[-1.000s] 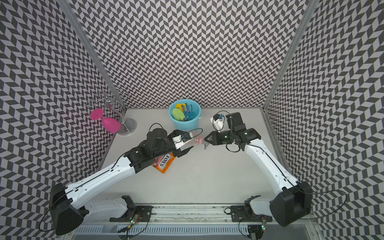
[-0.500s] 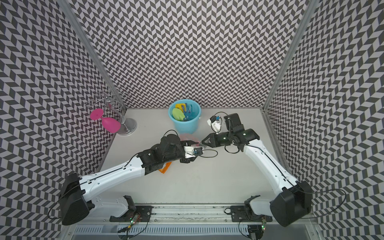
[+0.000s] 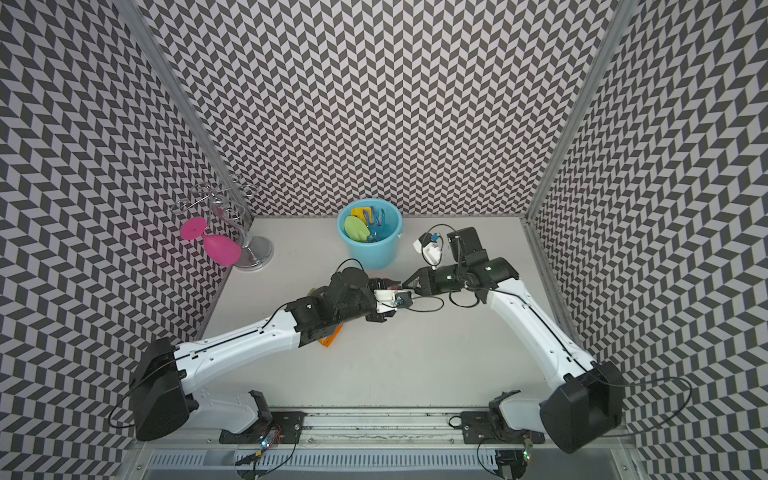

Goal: Organize the gardening tools
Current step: Adjust the gardening tool at the center of the board.

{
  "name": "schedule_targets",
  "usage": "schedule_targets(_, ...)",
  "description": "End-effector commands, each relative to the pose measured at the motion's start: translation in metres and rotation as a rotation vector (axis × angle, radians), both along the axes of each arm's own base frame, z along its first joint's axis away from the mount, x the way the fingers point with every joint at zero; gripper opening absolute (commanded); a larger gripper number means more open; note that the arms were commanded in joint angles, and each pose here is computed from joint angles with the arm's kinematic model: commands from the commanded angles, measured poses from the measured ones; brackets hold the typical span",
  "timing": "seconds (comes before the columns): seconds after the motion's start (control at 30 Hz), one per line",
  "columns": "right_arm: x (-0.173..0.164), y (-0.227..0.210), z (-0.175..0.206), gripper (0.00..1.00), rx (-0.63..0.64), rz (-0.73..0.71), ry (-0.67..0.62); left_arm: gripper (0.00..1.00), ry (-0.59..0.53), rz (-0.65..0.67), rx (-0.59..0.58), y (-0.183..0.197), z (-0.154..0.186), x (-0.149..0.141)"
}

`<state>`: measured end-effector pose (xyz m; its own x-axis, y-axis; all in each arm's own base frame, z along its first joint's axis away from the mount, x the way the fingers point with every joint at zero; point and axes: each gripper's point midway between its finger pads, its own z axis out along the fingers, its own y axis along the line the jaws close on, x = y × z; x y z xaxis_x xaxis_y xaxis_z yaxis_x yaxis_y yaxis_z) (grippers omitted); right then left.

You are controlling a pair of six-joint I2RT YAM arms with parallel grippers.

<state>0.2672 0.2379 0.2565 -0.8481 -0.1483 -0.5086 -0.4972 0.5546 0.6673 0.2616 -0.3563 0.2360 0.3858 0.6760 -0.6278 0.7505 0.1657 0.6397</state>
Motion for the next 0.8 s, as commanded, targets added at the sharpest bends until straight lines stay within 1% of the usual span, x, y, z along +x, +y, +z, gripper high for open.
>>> schedule_targets(0.0,-0.003,0.006,0.018,0.00,0.048,0.036,-0.062,0.42,-0.017,0.004,-0.010,-0.003,0.004,0.003)
schedule_targets(0.07,-0.003,0.006,0.019,0.00,0.050,0.036,-0.065,0.34,-0.016,0.002,-0.008,-0.004,0.003,0.002)
schedule_targets(0.23,-0.003,0.005,0.021,0.00,0.049,0.027,-0.066,0.20,-0.010,-0.001,-0.008,-0.007,0.001,0.001)
schedule_targets(0.27,-0.002,0.004,0.020,0.04,0.048,0.022,-0.066,0.19,-0.007,-0.002,-0.012,-0.007,0.002,0.000)
schedule_targets(0.4,0.005,-0.003,0.019,0.27,0.038,-0.016,-0.055,0.10,0.019,-0.003,-0.031,-0.010,0.001,-0.001)
schedule_targets(0.43,0.009,-0.007,0.018,0.32,0.033,-0.034,-0.054,0.08,0.031,-0.003,-0.041,-0.011,0.001,-0.002)
schedule_targets(0.53,0.023,-0.025,0.018,0.43,0.023,-0.113,-0.066,0.05,0.073,-0.009,-0.070,-0.016,-0.001,-0.004)
schedule_targets(0.57,0.028,-0.032,0.019,0.45,0.028,-0.143,-0.069,0.05,0.088,-0.008,-0.082,-0.018,-0.002,-0.004)
schedule_targets(0.67,0.042,-0.059,0.024,0.47,0.056,-0.258,-0.082,0.01,0.138,-0.003,-0.129,-0.024,-0.003,-0.004)
schedule_targets(0.77,0.054,-0.095,0.027,0.48,0.047,-0.427,-0.114,0.01,0.190,0.015,-0.222,-0.031,0.004,0.003)
